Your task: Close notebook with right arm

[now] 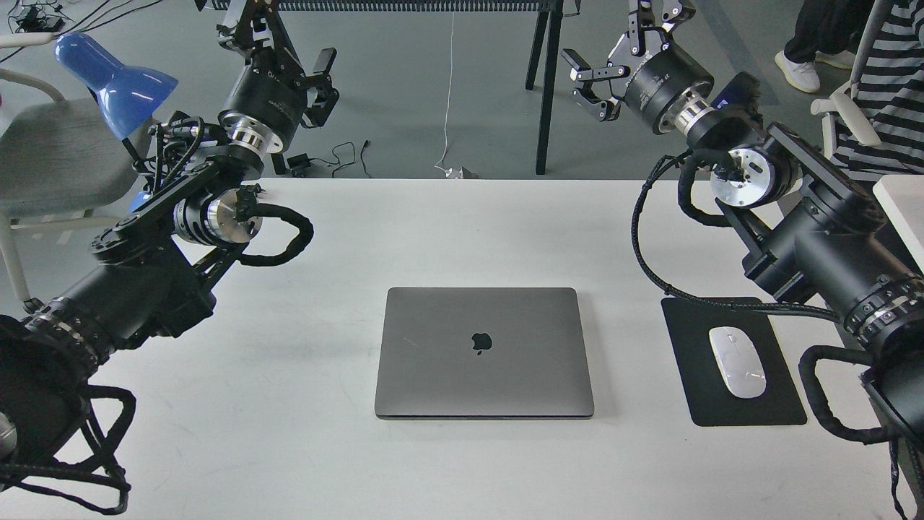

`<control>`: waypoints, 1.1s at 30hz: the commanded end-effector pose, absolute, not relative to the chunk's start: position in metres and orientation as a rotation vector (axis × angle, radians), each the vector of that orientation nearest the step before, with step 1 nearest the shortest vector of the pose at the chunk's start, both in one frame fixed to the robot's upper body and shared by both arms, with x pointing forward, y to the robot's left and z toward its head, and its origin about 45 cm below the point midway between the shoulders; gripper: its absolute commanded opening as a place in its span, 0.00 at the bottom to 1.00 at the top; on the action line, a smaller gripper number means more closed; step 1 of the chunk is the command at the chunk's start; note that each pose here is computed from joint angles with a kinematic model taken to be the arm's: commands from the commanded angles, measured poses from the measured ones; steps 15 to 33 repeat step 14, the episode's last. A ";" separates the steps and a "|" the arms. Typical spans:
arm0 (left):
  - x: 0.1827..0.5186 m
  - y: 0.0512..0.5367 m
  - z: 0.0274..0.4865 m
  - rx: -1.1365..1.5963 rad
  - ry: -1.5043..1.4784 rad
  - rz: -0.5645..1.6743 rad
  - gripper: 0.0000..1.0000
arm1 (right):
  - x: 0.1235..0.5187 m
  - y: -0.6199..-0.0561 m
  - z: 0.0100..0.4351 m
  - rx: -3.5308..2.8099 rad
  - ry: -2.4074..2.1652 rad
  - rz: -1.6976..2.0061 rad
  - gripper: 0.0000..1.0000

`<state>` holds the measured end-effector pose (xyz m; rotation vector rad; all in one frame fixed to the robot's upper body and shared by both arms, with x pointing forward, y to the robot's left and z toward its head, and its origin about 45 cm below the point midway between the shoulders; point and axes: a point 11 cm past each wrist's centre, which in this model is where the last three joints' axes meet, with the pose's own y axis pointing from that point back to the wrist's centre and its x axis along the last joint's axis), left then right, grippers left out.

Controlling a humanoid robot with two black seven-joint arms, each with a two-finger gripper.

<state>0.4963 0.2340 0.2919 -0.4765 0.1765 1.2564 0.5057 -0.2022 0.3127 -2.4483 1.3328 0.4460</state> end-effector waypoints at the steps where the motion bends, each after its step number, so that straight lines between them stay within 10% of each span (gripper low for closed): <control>1: 0.496 0.234 0.292 -0.477 0.177 1.256 1.00 | 0.505 -0.202 0.312 -2.447 1.334 0.449 1.00; 33: 0.496 0.234 0.292 -0.475 0.176 1.256 1.00 | 0.505 -0.203 0.309 -2.455 1.341 0.450 1.00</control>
